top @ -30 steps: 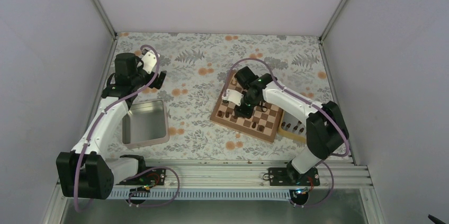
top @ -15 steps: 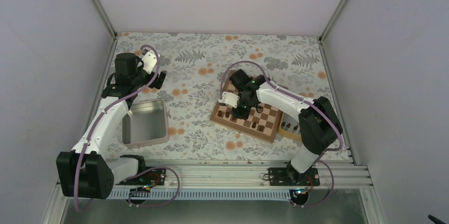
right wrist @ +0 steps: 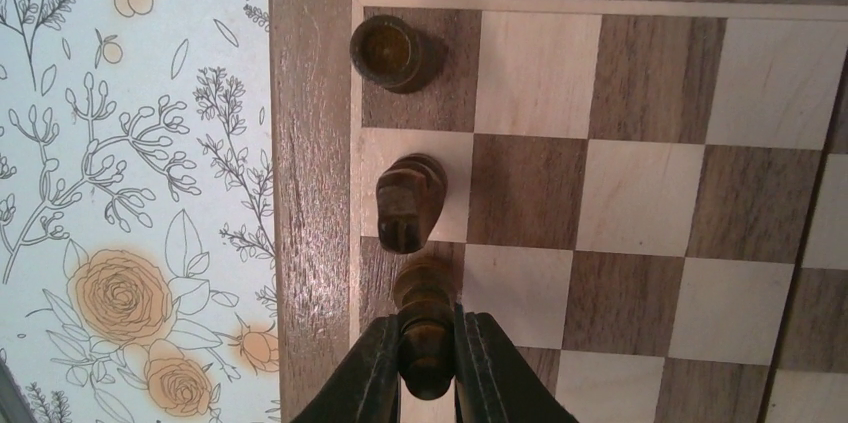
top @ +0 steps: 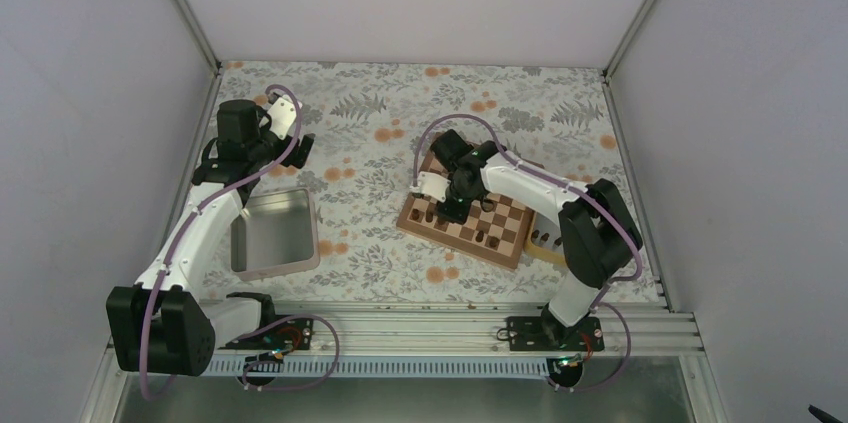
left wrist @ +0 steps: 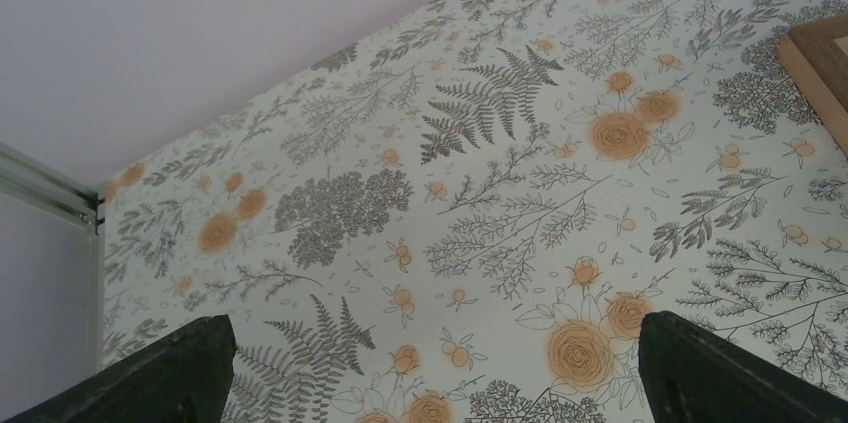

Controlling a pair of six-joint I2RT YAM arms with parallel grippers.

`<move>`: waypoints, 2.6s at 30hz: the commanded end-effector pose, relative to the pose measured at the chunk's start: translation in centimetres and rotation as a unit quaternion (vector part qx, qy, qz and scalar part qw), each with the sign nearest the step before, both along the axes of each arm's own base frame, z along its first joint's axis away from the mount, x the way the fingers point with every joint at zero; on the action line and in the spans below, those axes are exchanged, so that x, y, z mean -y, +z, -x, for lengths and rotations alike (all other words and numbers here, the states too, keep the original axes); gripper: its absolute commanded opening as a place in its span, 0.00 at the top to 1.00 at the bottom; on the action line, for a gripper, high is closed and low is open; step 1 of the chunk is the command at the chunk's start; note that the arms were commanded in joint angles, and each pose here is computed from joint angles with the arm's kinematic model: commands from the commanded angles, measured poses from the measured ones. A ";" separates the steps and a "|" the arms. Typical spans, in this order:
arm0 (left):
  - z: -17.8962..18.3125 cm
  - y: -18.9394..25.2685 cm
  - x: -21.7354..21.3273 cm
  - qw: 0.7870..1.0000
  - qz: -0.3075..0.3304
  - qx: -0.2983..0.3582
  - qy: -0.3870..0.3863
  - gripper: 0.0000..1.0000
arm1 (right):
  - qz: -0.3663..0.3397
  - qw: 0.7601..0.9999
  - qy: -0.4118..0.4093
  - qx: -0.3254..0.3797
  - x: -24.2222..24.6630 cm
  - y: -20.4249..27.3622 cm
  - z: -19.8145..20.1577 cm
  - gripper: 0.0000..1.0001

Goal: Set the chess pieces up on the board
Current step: Place the chess piece on the chessboard, then pick up the chess piece from the storage box.

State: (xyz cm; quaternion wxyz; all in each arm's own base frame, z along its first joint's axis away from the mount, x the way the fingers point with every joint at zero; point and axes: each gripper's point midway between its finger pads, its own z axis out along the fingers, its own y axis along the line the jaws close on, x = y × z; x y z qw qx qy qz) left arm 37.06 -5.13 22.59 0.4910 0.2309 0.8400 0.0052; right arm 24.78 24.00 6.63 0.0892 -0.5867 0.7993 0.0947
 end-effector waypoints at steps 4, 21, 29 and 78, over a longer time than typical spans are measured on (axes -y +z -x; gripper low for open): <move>-0.1 0.3 -0.1 1.000 -0.001 0.011 -0.001 0.00 | -0.013 1.000 0.004 -0.006 -1.0 0.5 -0.1 0.87; -0.1 0.3 -0.1 1.000 0.000 0.009 0.000 0.00 | -0.010 1.000 0.006 -0.012 -0.7 0.3 0.4 0.86; -0.1 0.3 -0.1 1.000 -0.001 0.010 -0.001 0.00 | -0.011 1.000 0.007 -0.013 -0.7 0.5 0.5 0.72; -0.4 0.3 -0.7 1.000 -0.011 -0.002 0.015 0.00 | 0.027 0.870 -0.488 0.064 36.3 5.1 -3.3 0.60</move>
